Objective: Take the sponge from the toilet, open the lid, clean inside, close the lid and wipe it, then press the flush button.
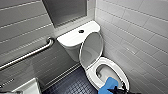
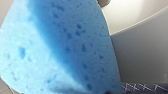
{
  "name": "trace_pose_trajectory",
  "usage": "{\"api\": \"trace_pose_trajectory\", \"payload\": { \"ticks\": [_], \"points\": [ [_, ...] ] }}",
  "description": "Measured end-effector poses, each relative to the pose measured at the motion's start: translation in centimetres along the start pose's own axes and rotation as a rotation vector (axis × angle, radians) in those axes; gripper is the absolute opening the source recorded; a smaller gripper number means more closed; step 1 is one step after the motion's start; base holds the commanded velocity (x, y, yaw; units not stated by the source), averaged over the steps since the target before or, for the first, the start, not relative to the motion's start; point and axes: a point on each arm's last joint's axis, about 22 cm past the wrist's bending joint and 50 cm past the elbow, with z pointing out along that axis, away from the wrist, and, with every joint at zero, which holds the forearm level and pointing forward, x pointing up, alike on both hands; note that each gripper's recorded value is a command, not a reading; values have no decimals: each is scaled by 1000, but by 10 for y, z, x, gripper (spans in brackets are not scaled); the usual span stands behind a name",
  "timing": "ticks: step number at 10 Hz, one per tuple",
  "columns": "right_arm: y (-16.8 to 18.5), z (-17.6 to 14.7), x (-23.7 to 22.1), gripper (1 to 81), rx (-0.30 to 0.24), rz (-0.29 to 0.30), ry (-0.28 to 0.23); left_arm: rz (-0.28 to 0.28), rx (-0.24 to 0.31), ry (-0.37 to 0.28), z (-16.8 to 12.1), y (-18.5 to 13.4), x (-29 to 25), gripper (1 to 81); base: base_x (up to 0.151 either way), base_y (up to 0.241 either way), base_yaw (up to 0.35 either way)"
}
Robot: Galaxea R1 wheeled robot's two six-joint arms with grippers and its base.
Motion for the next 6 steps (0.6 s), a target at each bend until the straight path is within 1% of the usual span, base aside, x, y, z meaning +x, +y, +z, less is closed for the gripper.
{"api": "trace_pose_trajectory", "payload": {
  "ticks": [2,4,6],
  "points": [
    [17,-36,6,10,-30,15,19,0,0,0,0,0,0,811,0,0,0],
    [30,-68,6,10,-60,26,27,1,0,0,0,0,0,811,0,0,0],
    [46,-97,4,10,-103,39,34,2,0,0,0,0,0,811,0,0,0]
  ]
}}
